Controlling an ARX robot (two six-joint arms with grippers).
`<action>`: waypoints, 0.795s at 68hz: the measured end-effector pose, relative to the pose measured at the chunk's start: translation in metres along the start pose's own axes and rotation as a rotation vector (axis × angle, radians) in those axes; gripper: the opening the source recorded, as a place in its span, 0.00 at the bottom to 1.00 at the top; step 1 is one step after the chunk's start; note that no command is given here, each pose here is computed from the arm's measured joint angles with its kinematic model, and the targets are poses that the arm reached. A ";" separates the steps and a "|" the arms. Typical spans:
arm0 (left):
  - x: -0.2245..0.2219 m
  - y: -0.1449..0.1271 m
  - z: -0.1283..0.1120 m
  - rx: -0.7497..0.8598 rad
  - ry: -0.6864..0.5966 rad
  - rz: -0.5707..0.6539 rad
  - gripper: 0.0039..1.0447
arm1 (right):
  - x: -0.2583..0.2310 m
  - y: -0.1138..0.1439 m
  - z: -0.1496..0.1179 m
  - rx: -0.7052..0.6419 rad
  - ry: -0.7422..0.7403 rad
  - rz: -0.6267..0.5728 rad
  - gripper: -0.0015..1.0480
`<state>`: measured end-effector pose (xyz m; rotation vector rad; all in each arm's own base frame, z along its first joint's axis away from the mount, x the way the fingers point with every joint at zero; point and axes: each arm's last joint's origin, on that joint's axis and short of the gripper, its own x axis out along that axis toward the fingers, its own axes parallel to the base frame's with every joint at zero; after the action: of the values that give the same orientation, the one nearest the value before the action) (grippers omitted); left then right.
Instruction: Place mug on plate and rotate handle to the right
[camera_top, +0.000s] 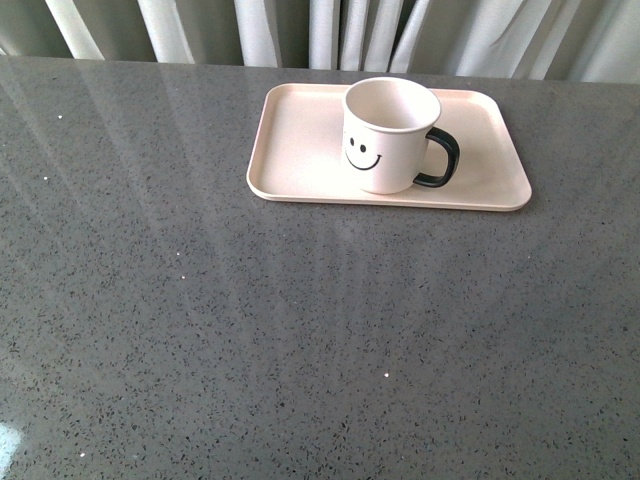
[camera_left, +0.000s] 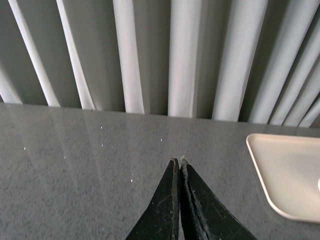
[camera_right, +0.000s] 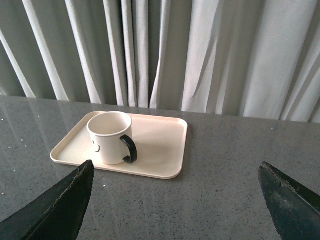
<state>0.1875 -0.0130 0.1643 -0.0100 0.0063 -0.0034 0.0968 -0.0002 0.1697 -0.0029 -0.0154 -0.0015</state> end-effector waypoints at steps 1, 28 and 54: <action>-0.001 0.000 -0.001 0.000 0.003 0.001 0.01 | 0.000 0.000 0.000 0.000 0.000 0.000 0.91; -0.035 0.012 -0.001 0.001 0.005 0.000 0.01 | 0.000 0.000 0.000 0.000 0.000 0.000 0.91; -0.054 0.012 0.003 0.002 -0.009 0.000 0.01 | 0.000 0.000 0.000 0.000 0.000 0.000 0.91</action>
<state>0.1337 -0.0005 0.1679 -0.0082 -0.0028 -0.0038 0.0968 -0.0002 0.1697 -0.0029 -0.0154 -0.0019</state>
